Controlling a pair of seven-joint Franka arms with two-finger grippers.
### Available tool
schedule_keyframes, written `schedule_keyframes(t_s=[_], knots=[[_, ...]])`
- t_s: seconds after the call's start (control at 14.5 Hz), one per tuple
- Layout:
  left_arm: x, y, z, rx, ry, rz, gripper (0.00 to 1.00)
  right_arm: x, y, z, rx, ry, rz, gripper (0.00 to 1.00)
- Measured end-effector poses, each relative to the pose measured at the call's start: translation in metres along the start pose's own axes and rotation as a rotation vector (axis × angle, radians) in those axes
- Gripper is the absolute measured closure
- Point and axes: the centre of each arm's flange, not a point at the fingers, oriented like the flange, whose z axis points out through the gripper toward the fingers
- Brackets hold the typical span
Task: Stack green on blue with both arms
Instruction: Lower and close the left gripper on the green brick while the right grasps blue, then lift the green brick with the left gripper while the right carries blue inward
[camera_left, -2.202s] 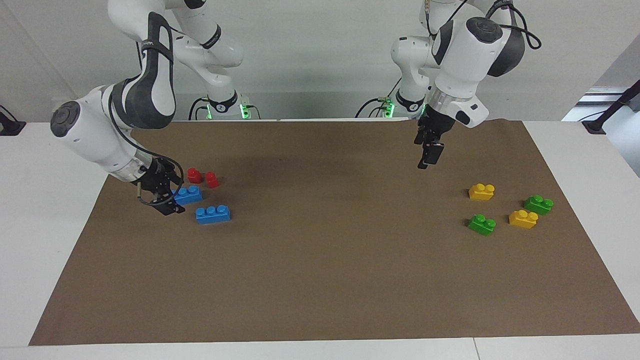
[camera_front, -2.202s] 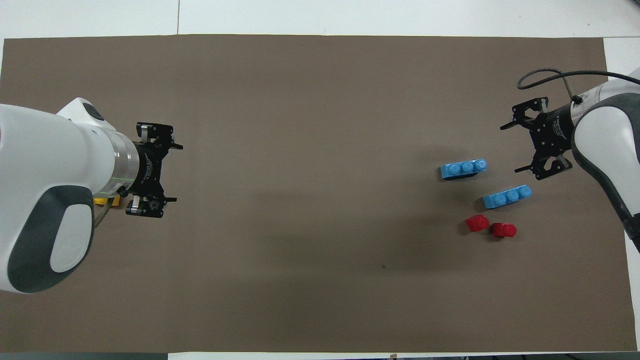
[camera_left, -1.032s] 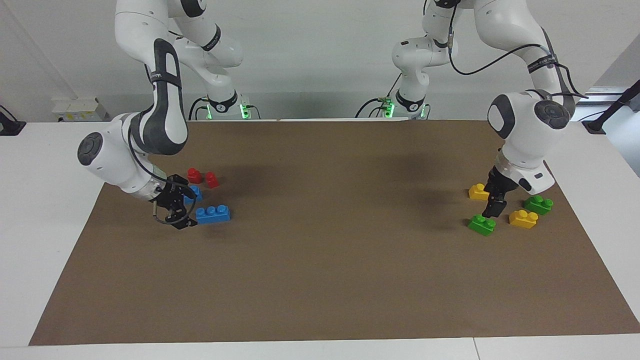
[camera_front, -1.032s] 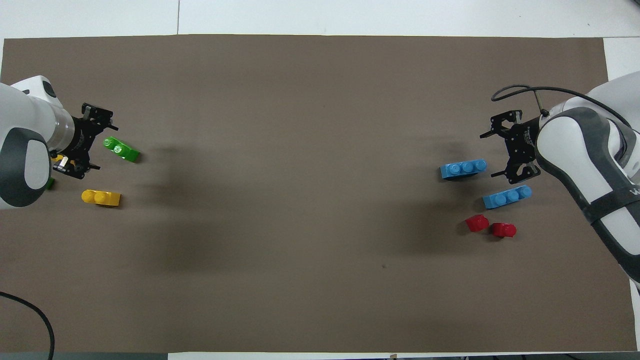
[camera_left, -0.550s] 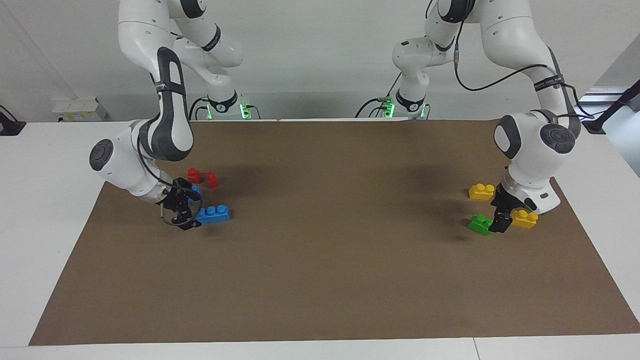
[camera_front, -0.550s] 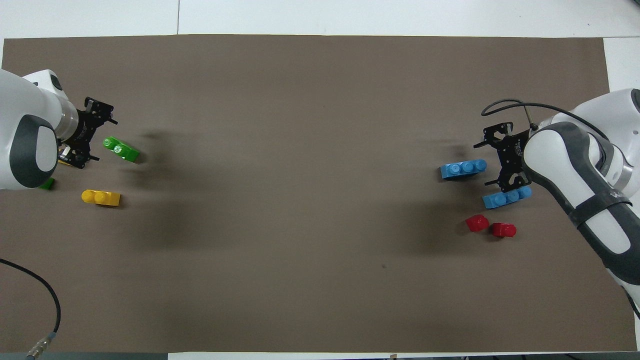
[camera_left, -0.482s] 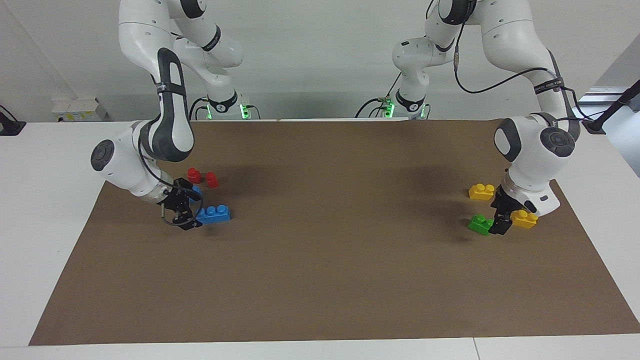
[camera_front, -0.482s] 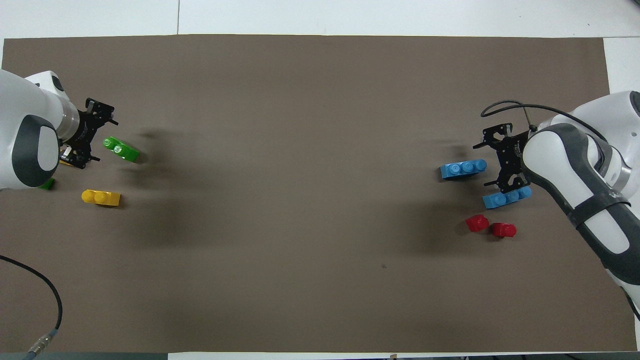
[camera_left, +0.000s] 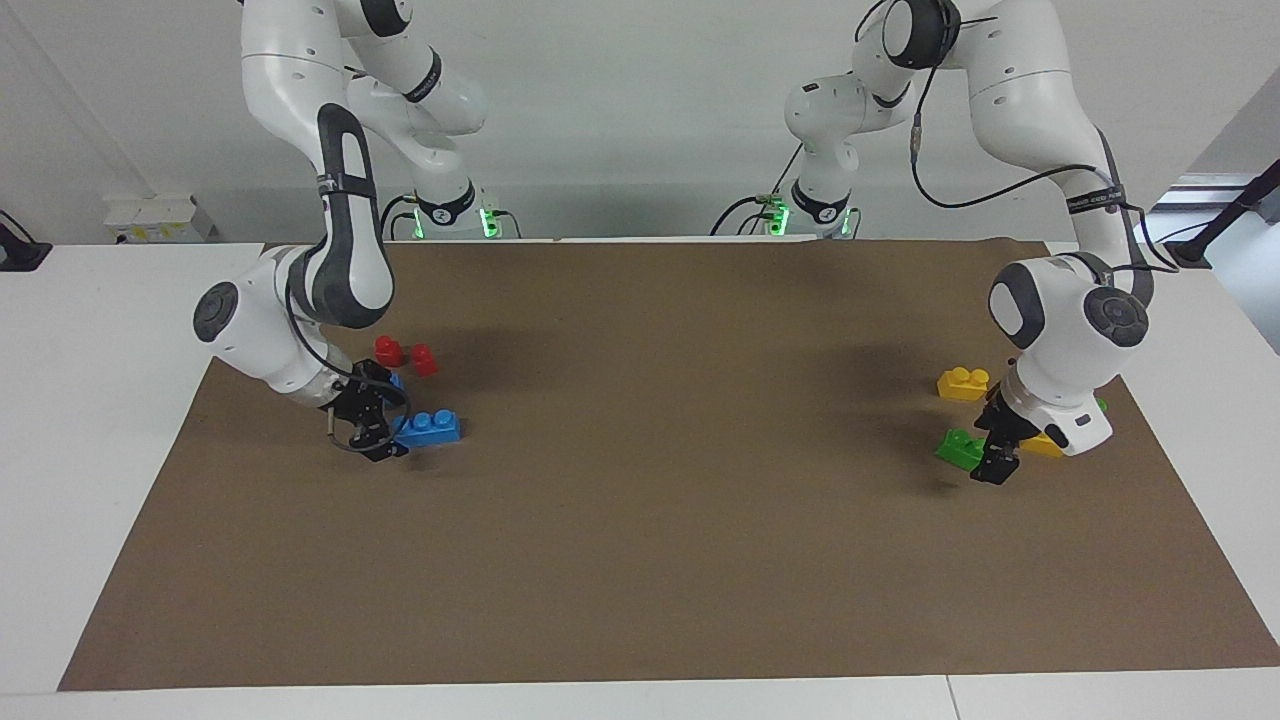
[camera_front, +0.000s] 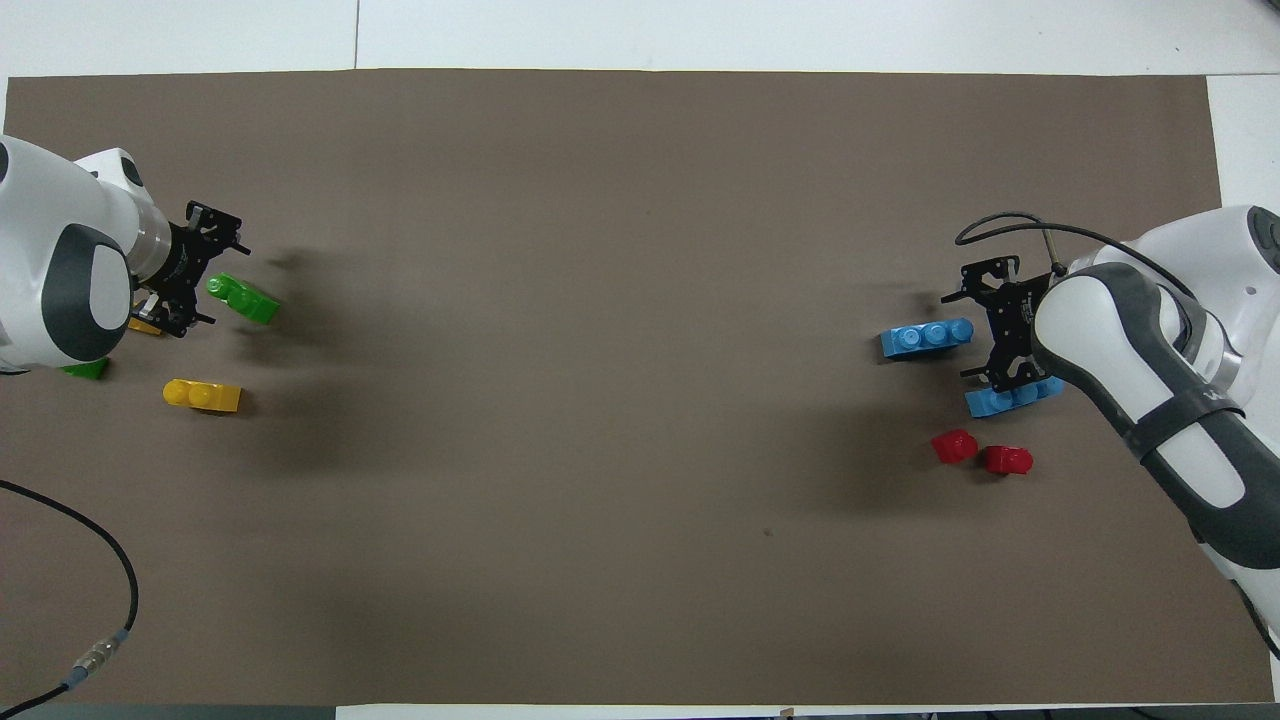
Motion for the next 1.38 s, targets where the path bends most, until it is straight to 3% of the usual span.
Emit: schedule_keyframes(t_s=[0.14,0.21,0.41,0.69,0.76,0.83,0.96,1.31,1.38], knots=[[0.003,-0.002,0.001,-0.001,-0.015,0.012,0.00,0.002,0.002,0.003,0.010,0.009,0.003,0.00],[0.005,-0.004,0.002,-0.001,-0.019,0.020,0.00,0.002,0.003,0.005,0.010,0.010,0.002,0.08],[0.009,-0.008,0.004,0.005,-0.029,0.038,0.00,0.002,0.004,0.006,0.008,0.008,-0.040,0.15],[0.007,-0.008,0.006,0.009,-0.039,0.045,0.00,0.002,0.003,0.003,0.007,-0.001,-0.074,0.64],[0.007,-0.007,0.006,0.007,-0.043,0.044,0.00,0.001,0.002,0.001,0.004,-0.010,-0.097,0.65],[0.006,-0.007,0.006,0.006,-0.045,0.046,0.07,-0.002,-0.001,-0.003,0.008,-0.018,-0.112,0.65],[0.006,-0.007,0.007,0.006,-0.047,0.058,0.11,-0.020,-0.017,-0.019,0.038,-0.054,-0.118,0.65],[0.005,-0.007,0.008,0.007,-0.050,0.088,0.66,-0.140,-0.060,-0.050,0.046,-0.084,-0.111,0.65],[0.005,-0.007,0.008,0.007,-0.050,0.097,0.66,-0.162,-0.060,-0.048,0.039,-0.086,-0.128,0.65]])
